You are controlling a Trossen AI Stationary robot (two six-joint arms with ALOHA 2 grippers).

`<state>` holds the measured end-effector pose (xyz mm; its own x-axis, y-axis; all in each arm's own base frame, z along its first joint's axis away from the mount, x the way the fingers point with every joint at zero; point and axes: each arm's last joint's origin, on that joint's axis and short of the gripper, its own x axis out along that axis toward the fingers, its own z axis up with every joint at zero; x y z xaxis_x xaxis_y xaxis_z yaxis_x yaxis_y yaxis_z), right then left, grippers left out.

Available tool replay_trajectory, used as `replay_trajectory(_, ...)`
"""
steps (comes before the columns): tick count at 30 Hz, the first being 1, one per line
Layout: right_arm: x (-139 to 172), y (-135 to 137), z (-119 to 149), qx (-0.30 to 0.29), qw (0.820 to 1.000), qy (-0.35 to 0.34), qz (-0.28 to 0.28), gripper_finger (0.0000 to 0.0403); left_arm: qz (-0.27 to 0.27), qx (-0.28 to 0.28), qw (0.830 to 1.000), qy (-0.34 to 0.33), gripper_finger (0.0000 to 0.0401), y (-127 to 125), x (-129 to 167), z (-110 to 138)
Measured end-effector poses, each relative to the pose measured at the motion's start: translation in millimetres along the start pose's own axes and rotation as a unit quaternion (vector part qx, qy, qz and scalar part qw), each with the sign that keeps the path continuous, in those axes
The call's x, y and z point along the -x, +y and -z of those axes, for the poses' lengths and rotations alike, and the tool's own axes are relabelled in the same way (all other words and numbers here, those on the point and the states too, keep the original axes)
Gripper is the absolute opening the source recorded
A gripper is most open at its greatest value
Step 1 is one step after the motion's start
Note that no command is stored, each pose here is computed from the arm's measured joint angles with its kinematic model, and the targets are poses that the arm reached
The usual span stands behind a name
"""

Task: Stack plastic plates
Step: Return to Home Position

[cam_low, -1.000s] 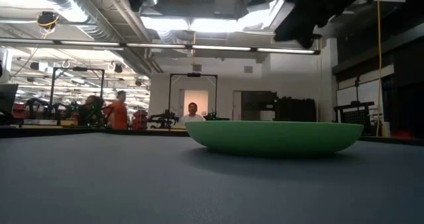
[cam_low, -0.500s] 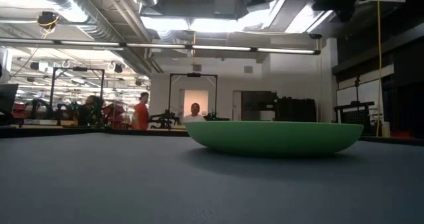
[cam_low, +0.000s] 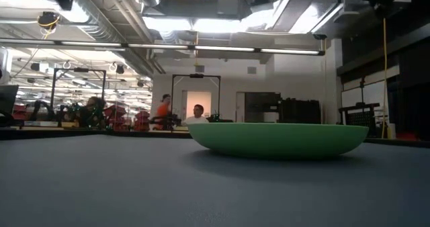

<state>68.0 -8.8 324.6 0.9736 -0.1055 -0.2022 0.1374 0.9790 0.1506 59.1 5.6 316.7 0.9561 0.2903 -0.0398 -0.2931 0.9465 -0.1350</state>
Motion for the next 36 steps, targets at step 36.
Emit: replay_trajectory(36, -25.1, -10.2, 85.2, -0.027, 0.996, -0.054, -0.068, 0.0083, 0.078, 0.012, 0.996, -0.034, 0.0057, 1.3, -29.4, 115.4)
